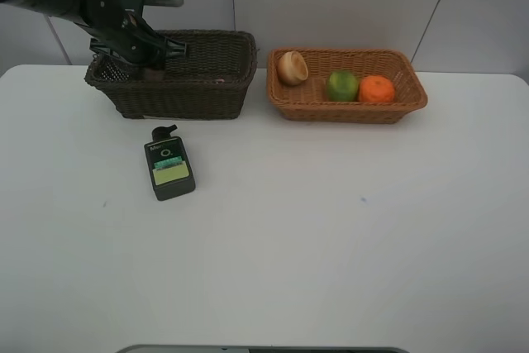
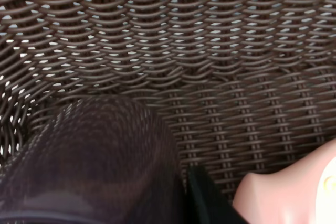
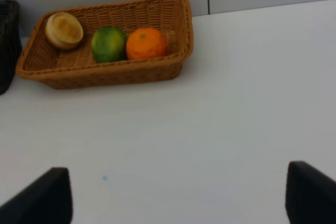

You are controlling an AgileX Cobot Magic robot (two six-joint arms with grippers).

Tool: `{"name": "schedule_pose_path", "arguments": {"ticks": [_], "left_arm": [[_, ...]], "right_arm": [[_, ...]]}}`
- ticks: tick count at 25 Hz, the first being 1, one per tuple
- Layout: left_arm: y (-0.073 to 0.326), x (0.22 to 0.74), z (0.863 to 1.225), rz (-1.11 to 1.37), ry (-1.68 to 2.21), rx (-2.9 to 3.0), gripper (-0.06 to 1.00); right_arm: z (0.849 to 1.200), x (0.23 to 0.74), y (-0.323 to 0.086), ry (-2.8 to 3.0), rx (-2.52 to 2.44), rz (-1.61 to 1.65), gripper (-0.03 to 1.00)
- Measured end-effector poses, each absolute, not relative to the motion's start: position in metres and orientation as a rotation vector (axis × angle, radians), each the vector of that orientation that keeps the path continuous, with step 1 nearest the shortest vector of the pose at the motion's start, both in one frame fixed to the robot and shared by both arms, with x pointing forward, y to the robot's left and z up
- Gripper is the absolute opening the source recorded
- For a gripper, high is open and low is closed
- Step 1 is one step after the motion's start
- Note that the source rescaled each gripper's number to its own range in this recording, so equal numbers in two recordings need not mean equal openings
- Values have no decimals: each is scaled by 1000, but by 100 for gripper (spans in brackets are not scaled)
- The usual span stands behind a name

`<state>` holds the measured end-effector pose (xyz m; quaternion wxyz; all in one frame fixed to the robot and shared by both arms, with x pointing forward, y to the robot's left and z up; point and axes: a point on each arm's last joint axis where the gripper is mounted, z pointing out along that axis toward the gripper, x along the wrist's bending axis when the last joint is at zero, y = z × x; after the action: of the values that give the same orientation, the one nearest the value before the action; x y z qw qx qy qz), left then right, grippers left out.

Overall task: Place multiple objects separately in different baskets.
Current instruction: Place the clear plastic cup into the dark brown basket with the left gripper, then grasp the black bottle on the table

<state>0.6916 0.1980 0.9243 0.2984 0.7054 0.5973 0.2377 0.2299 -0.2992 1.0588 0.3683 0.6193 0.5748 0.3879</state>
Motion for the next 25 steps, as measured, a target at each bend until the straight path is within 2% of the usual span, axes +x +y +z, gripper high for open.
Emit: {"name": "schedule_pose_path", "arguments": {"ticks": [5,8,10,13,16,19,25], "left_arm": [[199,692,924,627,1595,1866,0],[199,692,924,624,1600,1865,8],[199,693,925,620,1608,1872,24],[198,697,933,615,1623,1873,61],[198,701,942,614,1635,1874,87],[195,702,951,609,1642,1887,94],[176,687,981,578,1627,1940,95]], "right_arm": [[1059,230,-299,1476,1590,996,84],[1059,230,-299,1476,1590,996,84],[1059,230,-299,1476,1590,996,84],[1059,230,-299,1476,1590,996,84],[1059,230,-299,1476,1590,996,84],[1059,230,-299,1476,1590,996,84],[1059,230,-299,1476,1590,996,84]]}}
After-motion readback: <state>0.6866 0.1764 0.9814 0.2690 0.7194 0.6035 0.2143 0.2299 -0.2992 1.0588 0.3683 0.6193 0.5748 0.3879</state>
